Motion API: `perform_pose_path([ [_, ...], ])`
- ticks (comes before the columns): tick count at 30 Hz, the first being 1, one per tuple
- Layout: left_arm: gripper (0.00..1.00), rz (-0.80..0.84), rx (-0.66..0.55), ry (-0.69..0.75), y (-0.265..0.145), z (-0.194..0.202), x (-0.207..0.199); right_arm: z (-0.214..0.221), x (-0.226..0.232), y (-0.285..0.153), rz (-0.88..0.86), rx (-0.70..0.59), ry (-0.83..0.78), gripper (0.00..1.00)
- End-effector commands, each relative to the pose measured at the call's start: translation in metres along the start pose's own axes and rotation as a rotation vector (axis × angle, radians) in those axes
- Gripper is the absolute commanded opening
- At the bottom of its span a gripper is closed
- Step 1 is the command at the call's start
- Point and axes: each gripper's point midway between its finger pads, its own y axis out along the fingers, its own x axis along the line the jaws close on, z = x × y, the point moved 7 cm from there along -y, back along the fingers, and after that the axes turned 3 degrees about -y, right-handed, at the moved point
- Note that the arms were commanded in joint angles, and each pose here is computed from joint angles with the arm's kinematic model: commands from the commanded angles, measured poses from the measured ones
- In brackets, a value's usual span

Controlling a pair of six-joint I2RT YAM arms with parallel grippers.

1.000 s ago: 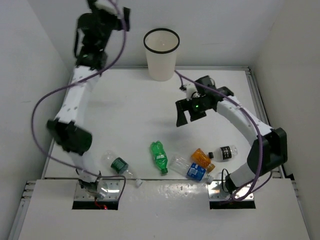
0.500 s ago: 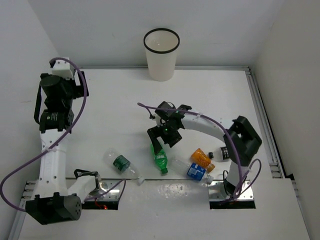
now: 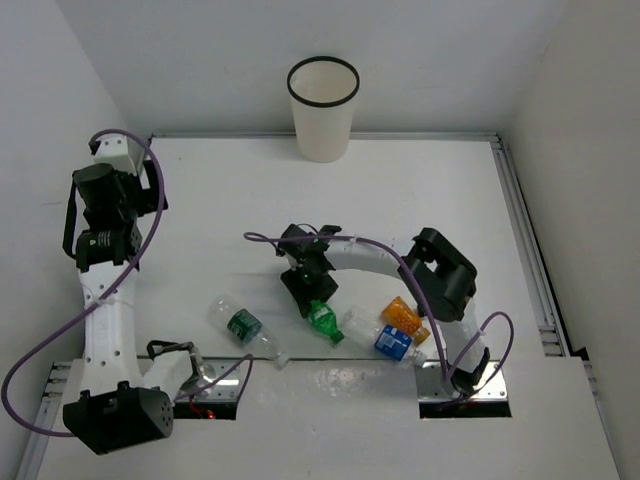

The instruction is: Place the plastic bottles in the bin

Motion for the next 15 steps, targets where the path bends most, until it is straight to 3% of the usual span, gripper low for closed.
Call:
perform_pose_path([
  [1,1.00,-0.019,0.000,0.003,-0.004,0.008,0.010,-0.014,-0.012,0.000,0.109,-0.059,-0.006,0.44],
  [5,1.00,0.006,0.020,0.006,0.000,0.013,0.011,-0.026,-0.015,-0.016,0.112,-0.102,-0.066,0.21],
  [6,1.00,0.034,0.018,0.001,0.000,0.013,0.010,-0.033,-0.014,-0.031,0.093,-0.130,-0.094,0.12],
  [8,1.00,0.107,0.023,0.055,0.004,0.015,0.007,-0.070,-0.018,-0.078,-0.015,-0.262,-0.106,0.01],
  [9,1.00,0.245,0.029,0.082,0.004,0.018,-0.003,-0.081,-0.018,-0.095,-0.019,-0.316,-0.162,0.00],
  [12,1.00,0.538,0.031,0.267,-0.002,0.030,-0.022,-0.151,-0.038,-0.208,-0.008,-0.686,-0.173,0.00],
  [14,1.00,0.745,0.007,0.327,-0.010,0.040,-0.040,-0.183,-0.069,-0.245,0.041,-0.856,-0.147,0.00],
  [15,1.00,0.814,0.011,0.412,-0.014,0.049,-0.044,-0.204,-0.084,-0.304,0.108,-1.070,-0.149,0.00],
])
